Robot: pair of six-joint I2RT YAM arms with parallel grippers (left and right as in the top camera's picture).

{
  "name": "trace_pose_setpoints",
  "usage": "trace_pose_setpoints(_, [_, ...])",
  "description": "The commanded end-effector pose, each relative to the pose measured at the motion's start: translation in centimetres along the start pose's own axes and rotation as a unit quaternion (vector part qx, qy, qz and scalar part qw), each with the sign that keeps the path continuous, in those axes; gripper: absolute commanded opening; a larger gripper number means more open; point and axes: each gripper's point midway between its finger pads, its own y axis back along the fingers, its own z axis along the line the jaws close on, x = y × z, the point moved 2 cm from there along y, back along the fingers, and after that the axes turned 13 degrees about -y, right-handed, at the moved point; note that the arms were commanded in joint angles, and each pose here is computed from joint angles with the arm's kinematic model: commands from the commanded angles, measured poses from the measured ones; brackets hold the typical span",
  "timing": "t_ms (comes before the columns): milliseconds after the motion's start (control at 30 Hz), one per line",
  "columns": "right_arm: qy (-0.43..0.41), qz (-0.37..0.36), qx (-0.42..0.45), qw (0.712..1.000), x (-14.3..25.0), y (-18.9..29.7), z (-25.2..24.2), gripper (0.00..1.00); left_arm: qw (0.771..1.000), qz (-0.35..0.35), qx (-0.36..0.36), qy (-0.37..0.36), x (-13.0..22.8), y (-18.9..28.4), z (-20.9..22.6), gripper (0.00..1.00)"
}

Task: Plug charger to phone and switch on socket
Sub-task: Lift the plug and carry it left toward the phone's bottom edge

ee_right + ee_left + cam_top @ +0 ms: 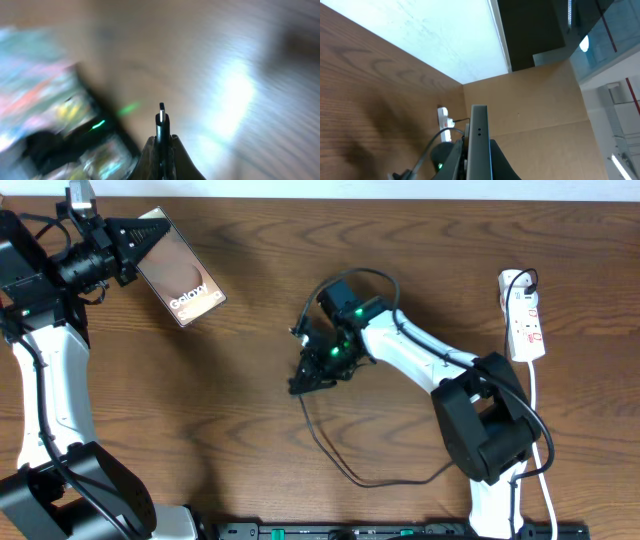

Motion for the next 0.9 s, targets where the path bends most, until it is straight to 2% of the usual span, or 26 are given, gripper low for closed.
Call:
trace_pose_setpoints(0, [0.152,0.039,-0.211,0.965,1.6,2.2,5.9,0.01,1.000,0.011,0.013,-0.008,0.3,0.1,-0.6,0.07])
trace_pose_setpoints(167, [0.217,0.039,-0.296,0.930,2.1,3.6,8.2,0.01,0.999,0.025,0.027,-0.034,0.7,0.1,-1.0,0.07])
trace_pose_setpoints(500, [0.281,0.040,-0.301,0.911,2.1,2.4,9.6,0.01,0.993,0.050,0.058,-0.095,1.6,0.3,-1.8,0.08])
trace_pose_setpoints(867, [0.346,0.024,-0.304,0.887,0.2,2.7,12.2,0.01,0.992,0.049,0.059,-0.102,1.6,0.3,-1.8,0.07])
